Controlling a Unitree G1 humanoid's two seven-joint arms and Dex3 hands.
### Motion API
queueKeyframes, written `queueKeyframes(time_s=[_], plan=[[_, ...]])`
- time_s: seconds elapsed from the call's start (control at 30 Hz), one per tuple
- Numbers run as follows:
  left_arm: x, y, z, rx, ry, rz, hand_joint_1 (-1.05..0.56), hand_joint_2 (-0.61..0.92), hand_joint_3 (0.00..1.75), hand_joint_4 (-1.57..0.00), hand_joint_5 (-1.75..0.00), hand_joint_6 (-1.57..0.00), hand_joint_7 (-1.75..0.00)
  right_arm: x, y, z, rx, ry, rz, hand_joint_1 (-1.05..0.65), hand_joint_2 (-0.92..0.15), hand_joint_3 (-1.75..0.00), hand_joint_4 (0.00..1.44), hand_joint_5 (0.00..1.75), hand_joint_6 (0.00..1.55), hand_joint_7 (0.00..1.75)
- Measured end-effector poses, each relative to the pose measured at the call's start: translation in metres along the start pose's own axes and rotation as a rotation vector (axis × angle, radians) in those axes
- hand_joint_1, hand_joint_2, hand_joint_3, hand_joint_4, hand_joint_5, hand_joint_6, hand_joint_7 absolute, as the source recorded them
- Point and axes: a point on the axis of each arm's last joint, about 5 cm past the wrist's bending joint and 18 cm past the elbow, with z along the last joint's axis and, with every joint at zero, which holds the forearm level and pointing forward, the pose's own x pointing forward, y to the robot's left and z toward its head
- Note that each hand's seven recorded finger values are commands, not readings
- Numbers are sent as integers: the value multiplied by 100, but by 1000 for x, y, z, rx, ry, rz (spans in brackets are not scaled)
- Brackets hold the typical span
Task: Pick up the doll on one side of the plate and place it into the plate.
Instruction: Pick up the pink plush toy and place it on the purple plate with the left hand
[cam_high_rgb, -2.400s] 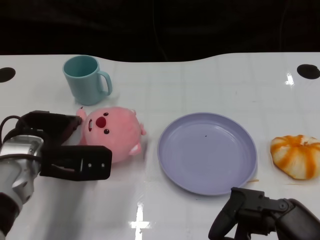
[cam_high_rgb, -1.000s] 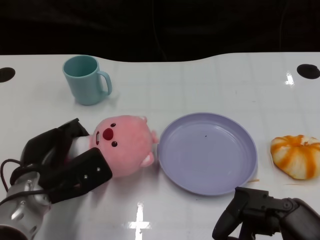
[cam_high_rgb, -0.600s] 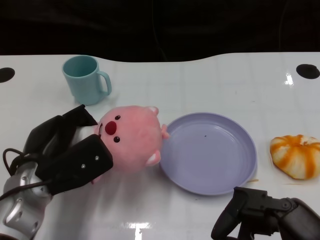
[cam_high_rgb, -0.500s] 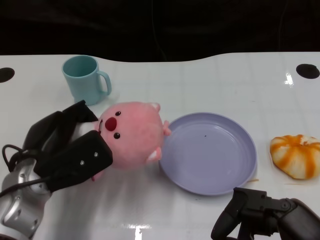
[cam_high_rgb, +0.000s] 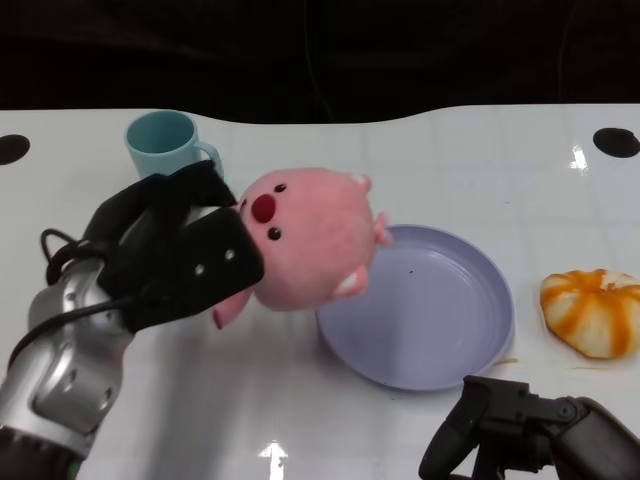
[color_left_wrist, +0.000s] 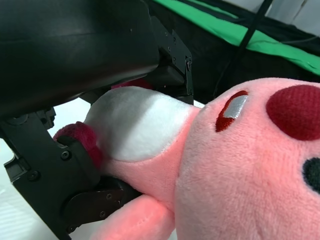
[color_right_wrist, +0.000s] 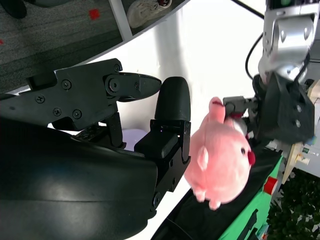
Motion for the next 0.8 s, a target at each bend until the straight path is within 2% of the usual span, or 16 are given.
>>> queueKeyframes(time_s=[0.17, 0.2, 0.4, 0.47, 0.6, 0.8], plan=[[6, -4, 17, 23, -54, -11, -16, 47, 114, -97, -175, -80, -175, 1, 2, 0, -2, -3, 3, -26, -92, -32, 69, 156, 60, 129], [8, -9, 22, 15, -65, -24, -16, 46, 114, -97, -175, -79, -175, 1, 3, 0, -3, -3, 3, -26, -92, -32, 69, 156, 60, 128], [17, -24, 31, 10, -43, -85, -17, 45, 114, -95, -175, -75, -174, 2, 7, 1, -7, -7, 9, -26, -92, -31, 70, 155, 61, 128], [20, -30, 35, 8, -48, -107, -19, 50, 108, -95, -175, -73, -174, 2, 8, 1, -6, -8, 9, -26, -92, -31, 70, 155, 61, 128], [25, -42, 47, -12, -65, -146, -19, 49, 115, -96, -175, -76, -175, 3, 10, 2, -5, -19, 12, -25, -92, -30, 70, 154, 61, 127], [31, -62, 61, 9, -64, -177, -21, 47, 116, -95, -175, -75, -175, 3, 11, 2, -4, -23, 11, -26, -92, -30, 71, 154, 62, 127]])
